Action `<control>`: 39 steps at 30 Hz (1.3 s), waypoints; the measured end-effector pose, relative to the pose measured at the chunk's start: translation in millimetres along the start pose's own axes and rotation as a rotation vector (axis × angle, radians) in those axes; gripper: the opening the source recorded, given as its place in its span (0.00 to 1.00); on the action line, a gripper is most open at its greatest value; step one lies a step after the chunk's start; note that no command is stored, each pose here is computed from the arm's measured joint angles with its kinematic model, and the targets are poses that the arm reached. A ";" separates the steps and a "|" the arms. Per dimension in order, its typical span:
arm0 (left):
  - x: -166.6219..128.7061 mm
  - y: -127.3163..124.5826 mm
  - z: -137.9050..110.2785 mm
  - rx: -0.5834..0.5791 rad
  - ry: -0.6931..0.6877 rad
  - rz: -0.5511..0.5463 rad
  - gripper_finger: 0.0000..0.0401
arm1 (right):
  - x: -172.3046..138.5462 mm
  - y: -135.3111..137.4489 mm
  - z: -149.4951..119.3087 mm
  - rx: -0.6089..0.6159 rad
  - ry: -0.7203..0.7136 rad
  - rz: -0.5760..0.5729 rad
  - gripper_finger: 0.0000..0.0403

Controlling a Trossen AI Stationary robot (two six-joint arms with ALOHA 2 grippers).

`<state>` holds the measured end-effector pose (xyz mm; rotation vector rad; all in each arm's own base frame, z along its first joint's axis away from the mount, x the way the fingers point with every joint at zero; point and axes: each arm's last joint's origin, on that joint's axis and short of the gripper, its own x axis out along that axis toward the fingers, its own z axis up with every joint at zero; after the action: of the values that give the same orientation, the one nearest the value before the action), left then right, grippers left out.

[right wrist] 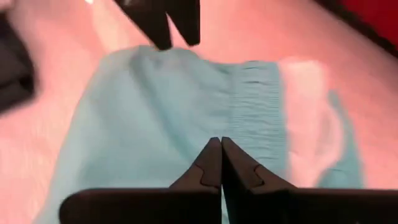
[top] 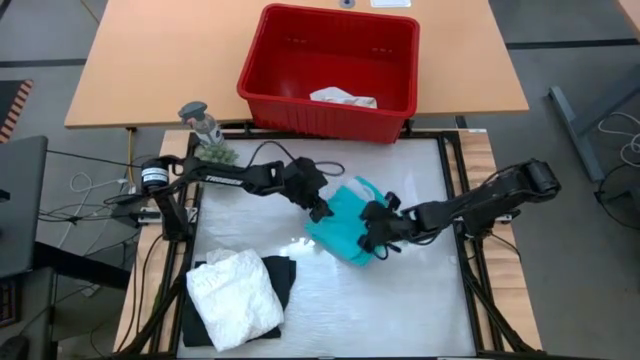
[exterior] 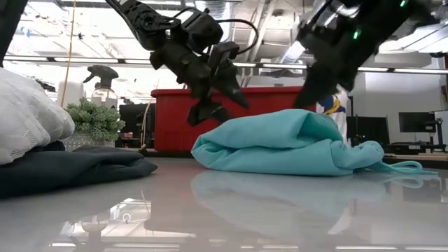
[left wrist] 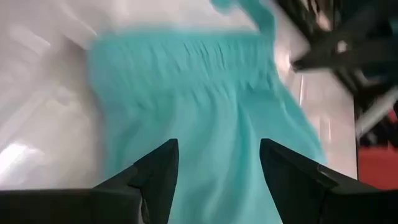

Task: Fold Laundry from Bin
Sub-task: Fold the blue shorts, then stack the blue shorts on top of the white dress

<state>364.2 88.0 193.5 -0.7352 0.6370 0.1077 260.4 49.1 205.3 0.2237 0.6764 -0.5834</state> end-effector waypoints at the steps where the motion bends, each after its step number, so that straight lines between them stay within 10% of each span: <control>1: -1.9 2.8 3.9 -0.015 -0.020 0.005 0.53 | -4.3 -2.7 0.6 0.020 -0.005 -0.015 0.06; 15: -11.7 24.5 17.4 -0.123 -0.019 -0.046 0.54 | 25.1 -0.4 -44.9 -0.027 0.205 -0.234 0.06; 27: 2.8 41.6 8.6 -0.193 0.014 0.064 0.83 | 32.8 4.9 -46.8 -0.026 0.208 -0.200 0.06; 39: 34.1 56.6 -3.9 -0.252 0.090 -0.044 0.85 | 32.0 7.4 -47.1 -0.029 0.205 -0.182 0.06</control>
<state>372.3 123.4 138.1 -1.0014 0.6998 0.1162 260.1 59.0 148.8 0.1979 0.9092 -0.7309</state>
